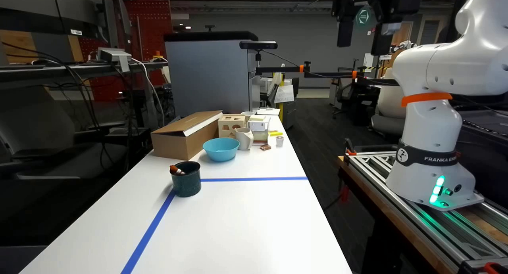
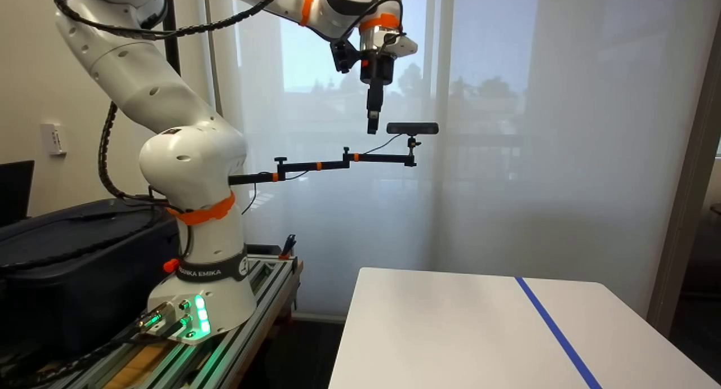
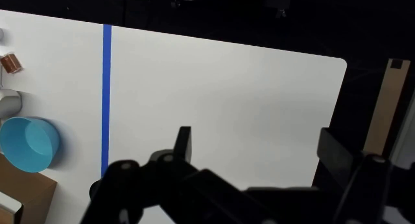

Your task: Remove the red marker from the mug.

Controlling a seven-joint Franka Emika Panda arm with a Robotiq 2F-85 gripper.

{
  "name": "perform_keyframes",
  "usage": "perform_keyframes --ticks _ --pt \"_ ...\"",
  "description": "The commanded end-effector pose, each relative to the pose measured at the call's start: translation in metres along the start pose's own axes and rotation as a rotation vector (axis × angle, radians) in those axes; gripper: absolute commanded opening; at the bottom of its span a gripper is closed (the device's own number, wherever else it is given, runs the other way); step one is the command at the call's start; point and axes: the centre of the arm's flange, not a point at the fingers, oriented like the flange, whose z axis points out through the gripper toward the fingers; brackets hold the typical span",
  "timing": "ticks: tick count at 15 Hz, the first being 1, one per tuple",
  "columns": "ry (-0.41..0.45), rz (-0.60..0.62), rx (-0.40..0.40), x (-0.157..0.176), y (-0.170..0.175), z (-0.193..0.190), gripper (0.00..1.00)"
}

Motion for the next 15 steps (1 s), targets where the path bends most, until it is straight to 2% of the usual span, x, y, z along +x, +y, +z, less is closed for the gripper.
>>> perform_keyframes --ticks 1,8,12,15 --pt "-0.061 -0.012 0.052 0.016 0.011 0.019 1.00" --pt "-0.149 0.080 0.160 0.101 0.087 0.085 1.00" --pt "-0.140 0.125 0.199 0.145 0.131 0.119 1.00" --pt "-0.115 0.145 0.184 0.175 0.161 0.138 1.00"
